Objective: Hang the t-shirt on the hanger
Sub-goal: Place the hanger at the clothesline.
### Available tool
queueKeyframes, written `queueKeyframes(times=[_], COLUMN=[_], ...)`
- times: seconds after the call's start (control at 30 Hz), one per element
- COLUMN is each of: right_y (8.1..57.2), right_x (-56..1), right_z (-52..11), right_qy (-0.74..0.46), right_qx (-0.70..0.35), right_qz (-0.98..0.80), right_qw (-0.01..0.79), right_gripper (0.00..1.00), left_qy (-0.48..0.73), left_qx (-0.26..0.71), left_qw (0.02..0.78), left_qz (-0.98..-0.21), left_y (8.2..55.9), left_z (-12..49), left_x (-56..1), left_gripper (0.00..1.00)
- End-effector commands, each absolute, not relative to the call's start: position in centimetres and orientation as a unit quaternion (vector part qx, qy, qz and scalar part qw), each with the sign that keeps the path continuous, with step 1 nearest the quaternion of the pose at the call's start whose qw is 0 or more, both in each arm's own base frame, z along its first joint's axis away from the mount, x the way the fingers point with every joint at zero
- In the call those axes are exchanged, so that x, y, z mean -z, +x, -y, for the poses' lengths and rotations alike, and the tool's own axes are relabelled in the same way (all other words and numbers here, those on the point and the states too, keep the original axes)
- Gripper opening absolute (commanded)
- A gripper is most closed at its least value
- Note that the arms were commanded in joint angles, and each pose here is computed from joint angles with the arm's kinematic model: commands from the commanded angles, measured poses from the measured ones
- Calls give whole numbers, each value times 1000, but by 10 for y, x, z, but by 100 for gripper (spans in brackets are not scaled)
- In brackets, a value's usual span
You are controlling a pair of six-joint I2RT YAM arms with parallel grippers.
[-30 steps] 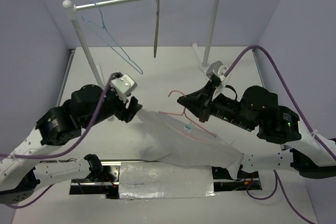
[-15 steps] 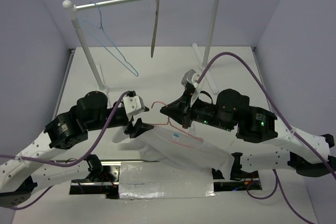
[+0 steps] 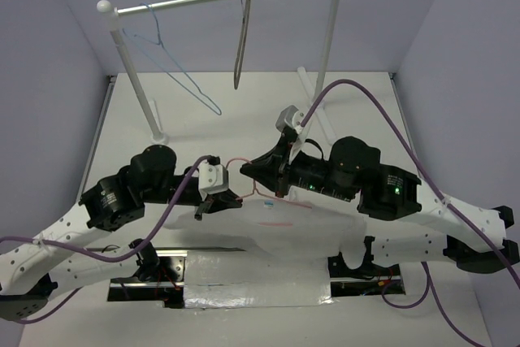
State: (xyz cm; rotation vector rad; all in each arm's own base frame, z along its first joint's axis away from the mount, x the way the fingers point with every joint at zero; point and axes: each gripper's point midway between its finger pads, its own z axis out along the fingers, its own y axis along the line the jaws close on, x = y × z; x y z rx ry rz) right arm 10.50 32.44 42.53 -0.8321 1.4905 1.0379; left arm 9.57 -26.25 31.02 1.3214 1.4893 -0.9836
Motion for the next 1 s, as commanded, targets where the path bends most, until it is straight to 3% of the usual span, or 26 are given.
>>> queueKeyframes(times=[0.0, 0.1, 0.17, 0.27, 0.33, 0.57, 0.97], right_y=[102, 102, 100, 95, 92, 69, 45], right_x=[-445, -441, -434, -432, -423, -396, -350], right_z=[-326, -323, -316, -288, -271, -238, -257], right_qy=[-333, -345, -365, -372, -381, -439, -490], right_qx=[-464, -453, -436, -419, -404, -385, -406], right_qz=[-603, -605, -612, -621, -634, -651, -659], right_qw=[557, 557, 550, 549, 539, 485, 402], right_gripper=[0, 0, 19, 59, 65, 68, 67], left_qy=[541, 536, 538, 559, 567, 595, 587], left_qx=[435, 439, 437, 427, 426, 435, 416], left_qw=[471, 493, 506, 500, 496, 476, 478], left_qz=[-544, -526, -514, -505, -501, -479, -504], left_y=[83, 78, 74, 65, 61, 46, 56], left_z=[267, 260, 254, 243, 240, 234, 233], left_x=[-338, -346, -350, -346, -344, -342, -341], left_gripper=[0, 0, 0, 0, 0, 0, 0])
